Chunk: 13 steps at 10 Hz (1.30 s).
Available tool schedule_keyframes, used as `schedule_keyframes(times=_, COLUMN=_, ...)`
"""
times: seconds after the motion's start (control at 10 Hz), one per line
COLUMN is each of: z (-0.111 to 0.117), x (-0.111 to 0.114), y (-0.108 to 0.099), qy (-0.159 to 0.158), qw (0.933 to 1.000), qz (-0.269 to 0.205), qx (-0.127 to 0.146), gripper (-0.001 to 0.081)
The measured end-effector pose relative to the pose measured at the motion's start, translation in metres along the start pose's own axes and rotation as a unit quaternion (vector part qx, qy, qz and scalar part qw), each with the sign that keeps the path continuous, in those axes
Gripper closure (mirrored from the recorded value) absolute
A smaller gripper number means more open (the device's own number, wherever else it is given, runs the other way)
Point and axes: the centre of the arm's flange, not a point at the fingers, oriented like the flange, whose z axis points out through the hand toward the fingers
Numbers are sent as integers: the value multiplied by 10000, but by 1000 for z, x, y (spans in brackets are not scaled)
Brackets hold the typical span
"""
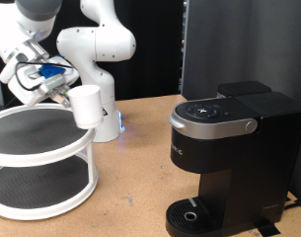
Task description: Make a cup of coffee with the keurig machine
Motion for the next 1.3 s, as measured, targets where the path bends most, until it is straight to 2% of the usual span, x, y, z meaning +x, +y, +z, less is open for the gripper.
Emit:
schedule_keyframes(times=0.4, z=47, x=30, y=-20, qy=71, qw=9998, qz=16, qx=-171, gripper=737)
schedule_keyframes(times=0.8, z=91, x=41, y=-35, qy=5, qw=9996, qz=73, qx=-275, gripper=737)
schedule_keyframes(times=1.3, z=94, x=42, y=-33, qy=-18, qw=9996, qz=112, qx=-245, gripper=737)
